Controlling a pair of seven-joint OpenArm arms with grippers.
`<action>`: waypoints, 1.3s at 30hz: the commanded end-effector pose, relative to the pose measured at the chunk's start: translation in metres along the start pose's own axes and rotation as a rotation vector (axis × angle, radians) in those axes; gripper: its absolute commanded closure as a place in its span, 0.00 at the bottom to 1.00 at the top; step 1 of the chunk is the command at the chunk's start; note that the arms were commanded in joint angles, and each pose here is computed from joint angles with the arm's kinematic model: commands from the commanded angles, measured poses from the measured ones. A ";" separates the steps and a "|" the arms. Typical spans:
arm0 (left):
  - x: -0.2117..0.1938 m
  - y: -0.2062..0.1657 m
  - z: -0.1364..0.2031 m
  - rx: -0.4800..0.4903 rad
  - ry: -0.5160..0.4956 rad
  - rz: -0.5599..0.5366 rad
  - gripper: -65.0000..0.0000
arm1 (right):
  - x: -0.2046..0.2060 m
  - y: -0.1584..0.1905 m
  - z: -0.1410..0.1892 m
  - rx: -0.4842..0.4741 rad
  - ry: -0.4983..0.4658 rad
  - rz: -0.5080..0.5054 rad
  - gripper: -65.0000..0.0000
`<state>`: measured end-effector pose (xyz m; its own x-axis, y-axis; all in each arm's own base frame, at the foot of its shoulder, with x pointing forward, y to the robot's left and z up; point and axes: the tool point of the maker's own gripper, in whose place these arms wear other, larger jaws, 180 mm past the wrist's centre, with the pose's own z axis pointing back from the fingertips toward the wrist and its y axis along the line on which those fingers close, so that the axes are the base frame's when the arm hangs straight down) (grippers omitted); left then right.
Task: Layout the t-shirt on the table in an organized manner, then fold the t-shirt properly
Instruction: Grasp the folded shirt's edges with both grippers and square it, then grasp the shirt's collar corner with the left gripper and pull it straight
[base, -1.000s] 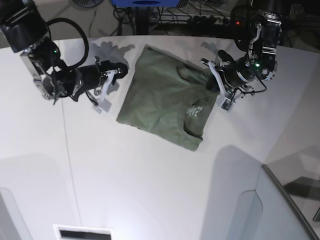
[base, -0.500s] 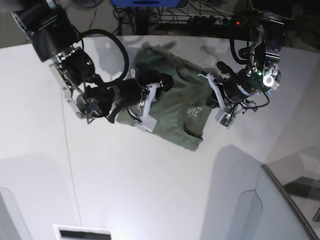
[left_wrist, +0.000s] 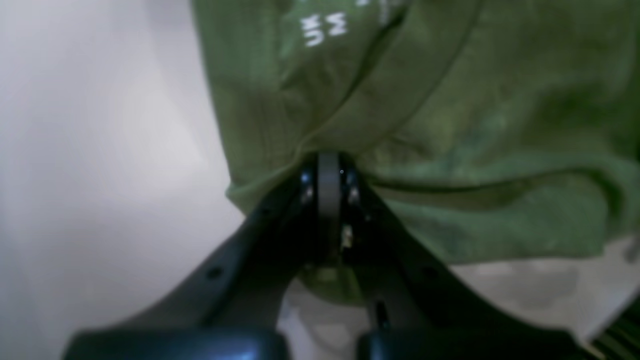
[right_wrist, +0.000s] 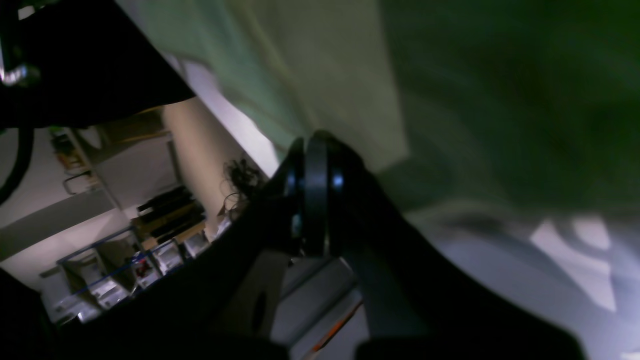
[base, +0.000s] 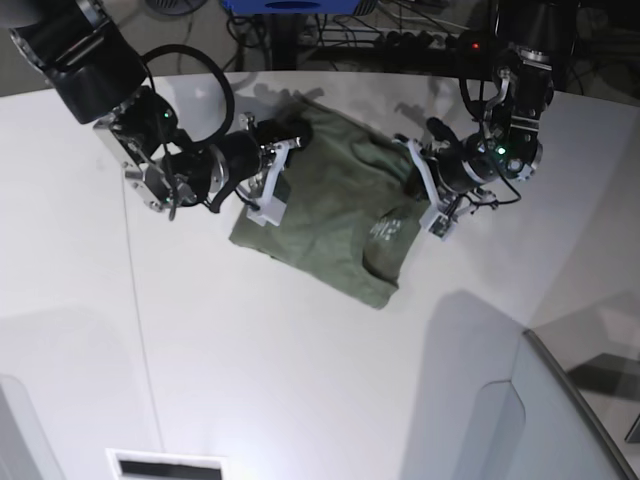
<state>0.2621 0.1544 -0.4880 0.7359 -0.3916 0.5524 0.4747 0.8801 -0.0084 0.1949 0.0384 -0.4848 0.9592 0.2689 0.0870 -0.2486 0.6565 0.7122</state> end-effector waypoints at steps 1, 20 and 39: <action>-0.016 0.014 0.000 0.051 0.079 -0.017 1.00 | 0.011 0.001 0.009 0.006 -0.025 0.018 1.00; 0.075 0.097 0.098 0.235 -0.159 0.220 1.00 | 0.046 0.027 0.089 0.017 -0.282 0.147 1.00; 0.073 0.071 0.010 -0.055 -0.136 0.456 0.06 | 0.040 -0.043 0.157 -0.134 -0.415 0.023 1.00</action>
<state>0.3322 0.1845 -0.4545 0.8350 0.0694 0.5459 0.1346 0.9361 -0.3249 0.2557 -0.0879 -0.4136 0.9335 0.0068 0.3584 -0.2395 0.7557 0.6096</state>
